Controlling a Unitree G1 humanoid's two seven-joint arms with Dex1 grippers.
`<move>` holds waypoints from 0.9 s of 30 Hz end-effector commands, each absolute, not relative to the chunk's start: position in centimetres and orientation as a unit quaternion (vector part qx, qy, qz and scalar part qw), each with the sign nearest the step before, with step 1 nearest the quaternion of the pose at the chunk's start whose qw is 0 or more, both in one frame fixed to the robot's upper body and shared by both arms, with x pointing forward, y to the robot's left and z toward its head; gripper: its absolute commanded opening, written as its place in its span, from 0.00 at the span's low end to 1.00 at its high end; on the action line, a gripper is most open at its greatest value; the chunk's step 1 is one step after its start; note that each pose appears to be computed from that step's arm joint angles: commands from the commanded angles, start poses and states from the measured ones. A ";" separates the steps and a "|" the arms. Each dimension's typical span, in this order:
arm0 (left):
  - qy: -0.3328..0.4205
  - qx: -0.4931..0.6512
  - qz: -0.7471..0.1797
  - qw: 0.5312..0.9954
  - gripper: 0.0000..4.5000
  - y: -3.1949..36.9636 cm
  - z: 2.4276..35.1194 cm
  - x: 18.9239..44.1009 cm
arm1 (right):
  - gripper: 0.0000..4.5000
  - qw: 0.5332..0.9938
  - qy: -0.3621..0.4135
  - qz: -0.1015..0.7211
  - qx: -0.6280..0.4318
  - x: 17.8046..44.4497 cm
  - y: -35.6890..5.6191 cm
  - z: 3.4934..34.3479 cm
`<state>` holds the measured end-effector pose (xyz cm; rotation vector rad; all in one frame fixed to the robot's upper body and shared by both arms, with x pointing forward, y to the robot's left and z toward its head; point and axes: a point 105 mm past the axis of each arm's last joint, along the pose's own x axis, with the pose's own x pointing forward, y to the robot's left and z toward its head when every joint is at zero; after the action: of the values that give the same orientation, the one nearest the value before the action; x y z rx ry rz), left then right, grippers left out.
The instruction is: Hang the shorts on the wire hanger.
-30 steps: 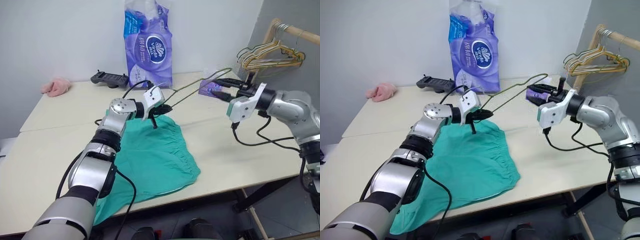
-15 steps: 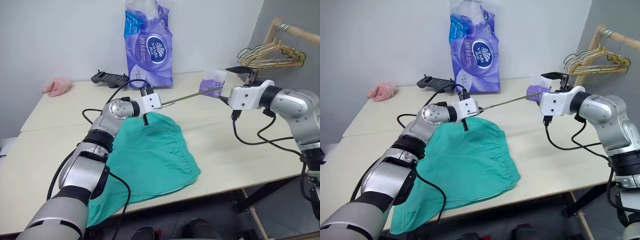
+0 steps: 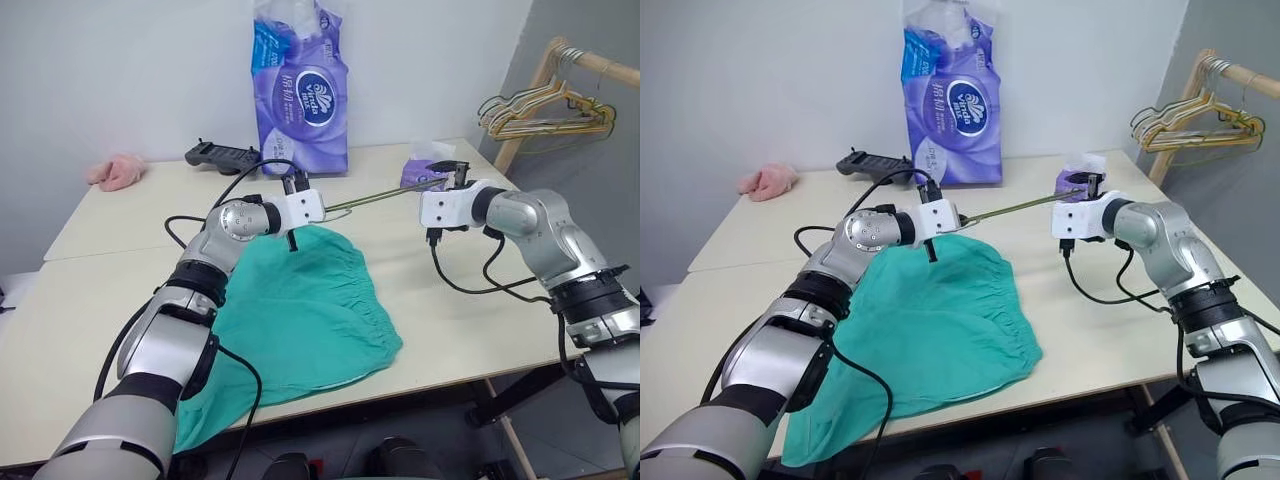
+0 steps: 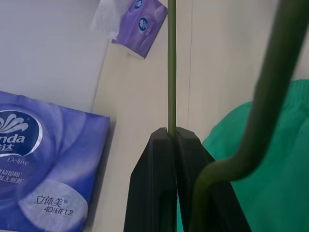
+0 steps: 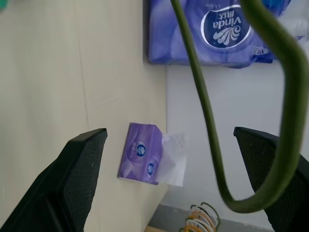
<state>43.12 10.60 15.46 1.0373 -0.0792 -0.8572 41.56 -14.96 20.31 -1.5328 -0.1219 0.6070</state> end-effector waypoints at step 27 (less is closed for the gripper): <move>-0.073 0.535 -0.383 0.750 0.00 10.3 17.1 43.1 | 0.00 0.641 -0.091 0.291 -0.704 40.9 -12.6 20.8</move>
<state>43.00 10.81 15.01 1.1399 -0.0846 -0.8572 41.15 -13.30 19.46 -1.5977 -0.1540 0.6806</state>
